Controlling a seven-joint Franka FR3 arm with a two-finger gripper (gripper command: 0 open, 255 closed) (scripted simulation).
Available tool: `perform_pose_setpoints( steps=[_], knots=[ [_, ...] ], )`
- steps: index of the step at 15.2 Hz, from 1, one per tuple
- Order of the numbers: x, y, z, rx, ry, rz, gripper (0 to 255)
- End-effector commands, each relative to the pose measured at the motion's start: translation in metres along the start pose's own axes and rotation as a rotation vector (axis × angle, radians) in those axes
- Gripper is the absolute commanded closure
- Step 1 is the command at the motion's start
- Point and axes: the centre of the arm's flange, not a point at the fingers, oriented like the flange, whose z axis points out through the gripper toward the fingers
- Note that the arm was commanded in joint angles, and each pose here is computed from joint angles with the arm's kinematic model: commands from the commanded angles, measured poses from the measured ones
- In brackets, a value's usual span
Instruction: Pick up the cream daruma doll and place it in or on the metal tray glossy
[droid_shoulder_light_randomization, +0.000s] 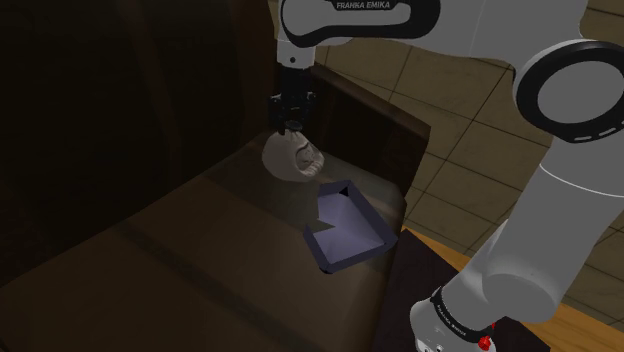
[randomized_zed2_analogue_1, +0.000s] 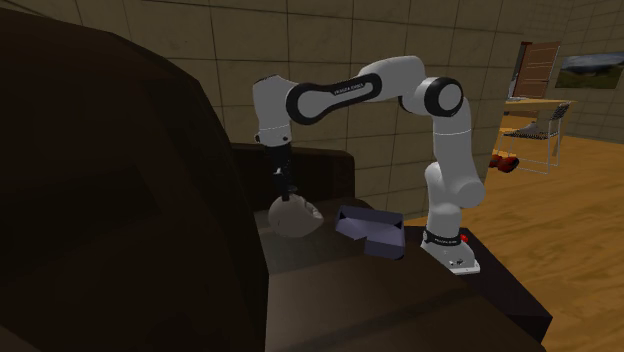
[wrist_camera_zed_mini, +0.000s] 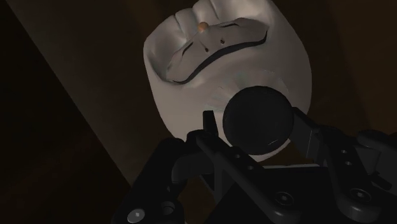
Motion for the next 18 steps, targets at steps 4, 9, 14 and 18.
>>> perform_pose_setpoints(
  steps=[4, 9, 14, 18],
  knots=[
    [-0.004, 0.000, -0.024, 0.000, 0.001, 0.000, 255],
    [-0.007, 0.001, -0.051, 0.000, 0.001, 0.000, 255],
    [-0.011, 0.001, -0.077, 0.000, 0.001, 0.000, 255],
    [-0.014, 0.001, -0.098, 0.000, 0.001, 0.000, 255]
  ],
)
